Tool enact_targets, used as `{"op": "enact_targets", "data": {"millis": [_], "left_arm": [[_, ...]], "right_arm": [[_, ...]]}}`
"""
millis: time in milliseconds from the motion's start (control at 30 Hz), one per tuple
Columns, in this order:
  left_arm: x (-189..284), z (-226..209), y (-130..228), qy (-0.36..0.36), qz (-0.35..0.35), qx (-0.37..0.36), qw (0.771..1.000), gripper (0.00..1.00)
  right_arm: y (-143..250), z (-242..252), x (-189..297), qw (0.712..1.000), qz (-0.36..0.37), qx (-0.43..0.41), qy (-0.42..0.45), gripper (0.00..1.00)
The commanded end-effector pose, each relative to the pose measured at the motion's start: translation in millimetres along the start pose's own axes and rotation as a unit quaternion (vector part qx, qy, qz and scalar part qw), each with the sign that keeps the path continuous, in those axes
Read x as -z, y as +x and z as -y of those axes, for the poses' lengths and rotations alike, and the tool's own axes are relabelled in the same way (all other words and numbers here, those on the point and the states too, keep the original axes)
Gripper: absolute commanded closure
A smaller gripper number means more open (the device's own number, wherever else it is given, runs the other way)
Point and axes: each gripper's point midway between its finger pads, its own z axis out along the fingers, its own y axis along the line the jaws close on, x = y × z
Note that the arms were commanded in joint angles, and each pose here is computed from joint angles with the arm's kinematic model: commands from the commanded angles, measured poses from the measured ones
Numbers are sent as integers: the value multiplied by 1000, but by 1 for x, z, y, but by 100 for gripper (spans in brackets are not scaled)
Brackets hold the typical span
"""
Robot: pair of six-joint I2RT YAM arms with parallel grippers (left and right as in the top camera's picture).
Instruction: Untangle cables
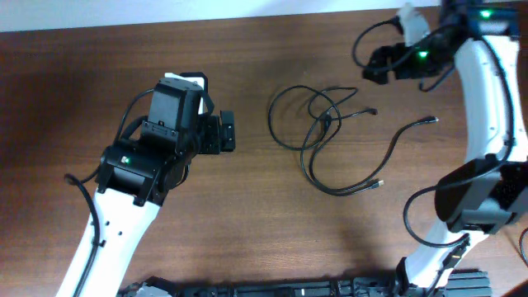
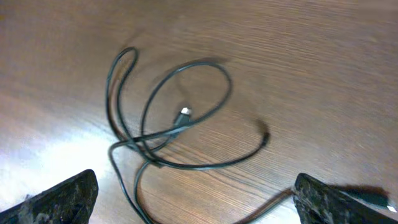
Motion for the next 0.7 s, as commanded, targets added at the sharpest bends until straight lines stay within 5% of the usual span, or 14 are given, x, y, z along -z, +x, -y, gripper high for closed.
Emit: {"op": "enact_targets", "data": {"millis": [0,300,667], "left_arm": [[8,-3,-6,-3,14,8,1000,1],[8,-3,-6,-3,14,8,1000,1],[8,-3,-6,-3,14,8,1000,1]], "right_arm": [[15,-5,-29,998,-52,22,19,1],[66,-39,-80,985,-110,86,-98,1],[97,-38,-102,981,-140,67,-117,3]]}}
